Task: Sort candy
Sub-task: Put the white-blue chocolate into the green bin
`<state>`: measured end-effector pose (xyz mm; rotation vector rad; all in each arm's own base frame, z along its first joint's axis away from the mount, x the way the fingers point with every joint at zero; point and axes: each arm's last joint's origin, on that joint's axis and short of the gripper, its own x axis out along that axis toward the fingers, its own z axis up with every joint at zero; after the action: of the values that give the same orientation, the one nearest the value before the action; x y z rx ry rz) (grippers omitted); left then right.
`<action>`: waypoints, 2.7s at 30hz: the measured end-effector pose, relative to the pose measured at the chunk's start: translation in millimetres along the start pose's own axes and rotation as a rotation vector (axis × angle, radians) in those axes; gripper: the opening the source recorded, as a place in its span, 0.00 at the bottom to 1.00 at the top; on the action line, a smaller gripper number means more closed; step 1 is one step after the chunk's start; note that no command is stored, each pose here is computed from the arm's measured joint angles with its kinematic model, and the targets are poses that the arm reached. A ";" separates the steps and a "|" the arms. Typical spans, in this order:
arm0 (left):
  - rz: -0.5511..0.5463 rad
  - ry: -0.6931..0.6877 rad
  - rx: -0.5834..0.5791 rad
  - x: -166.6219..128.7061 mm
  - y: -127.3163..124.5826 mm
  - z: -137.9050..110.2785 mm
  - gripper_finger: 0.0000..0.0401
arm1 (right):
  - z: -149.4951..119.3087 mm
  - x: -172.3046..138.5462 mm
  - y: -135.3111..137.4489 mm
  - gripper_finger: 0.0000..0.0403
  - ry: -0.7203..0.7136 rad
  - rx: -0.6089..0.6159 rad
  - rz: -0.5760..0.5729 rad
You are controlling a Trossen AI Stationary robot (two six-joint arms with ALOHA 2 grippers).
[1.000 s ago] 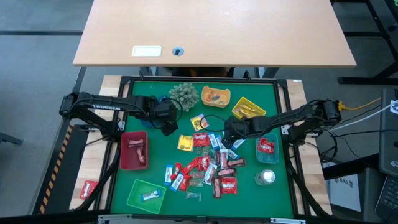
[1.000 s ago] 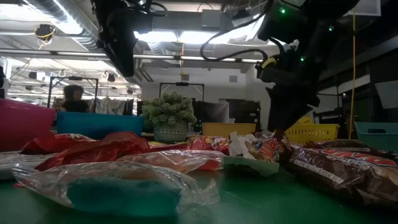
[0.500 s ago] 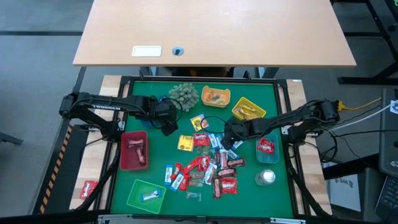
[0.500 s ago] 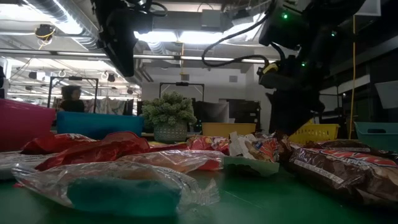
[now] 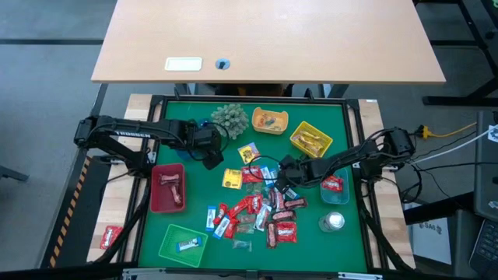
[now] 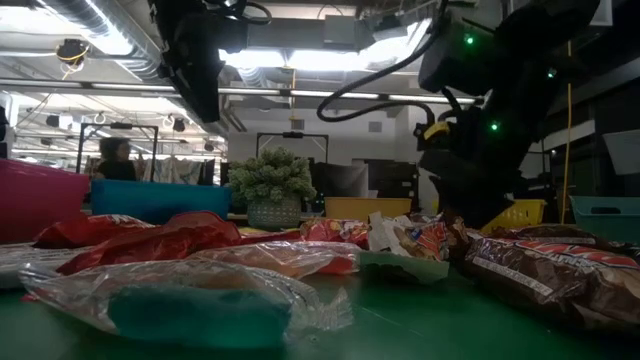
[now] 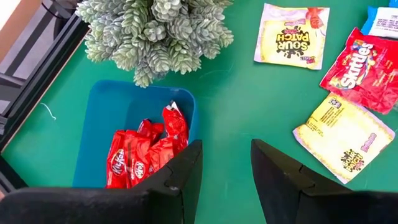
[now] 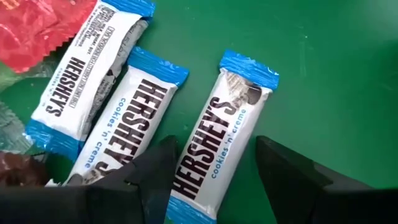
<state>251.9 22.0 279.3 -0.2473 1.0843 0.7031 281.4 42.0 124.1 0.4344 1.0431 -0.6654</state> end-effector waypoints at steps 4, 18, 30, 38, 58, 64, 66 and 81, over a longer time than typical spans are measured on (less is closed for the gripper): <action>-0.001 -0.001 -0.001 0.1 -0.1 0.2 0.31 | -0.2 0.5 0.1 0.55 0.002 -0.001 -0.001; -0.001 -0.002 -0.001 0.1 -0.2 0.3 0.31 | -0.7 1.1 0.3 0.27 0.010 -0.012 0.005; -0.015 -0.024 -0.011 0.0 -1.6 2.5 0.31 | 9.3 -8.2 6.5 0.28 -0.001 -0.132 0.033; -0.017 -0.029 0.032 0.0 -1.9 3.0 0.31 | 24.7 -20.2 19.6 0.27 -0.031 -0.241 0.099; -0.054 -0.016 0.271 -6.8 -14.7 -7.2 0.31 | 47.0 -93.3 -9.2 0.27 -0.021 -0.498 0.065; -0.200 -0.220 0.269 -20.2 -44.5 -1.9 0.31 | 49.7 -116.3 -27.8 0.27 -0.143 -0.444 0.143; -0.252 -0.298 0.288 -26.2 -54.7 0.1 0.31 | 53.0 -120.9 -30.5 0.27 -0.183 -0.428 0.248; -0.377 -0.770 0.624 -49.6 -109.3 12.6 0.31 | 85.0 -138.5 -8.6 0.27 -0.454 -0.462 0.870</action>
<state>316.4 -74.5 312.4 0.3359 0.4475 0.0644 283.4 23.9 285.8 0.2692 0.4644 0.2561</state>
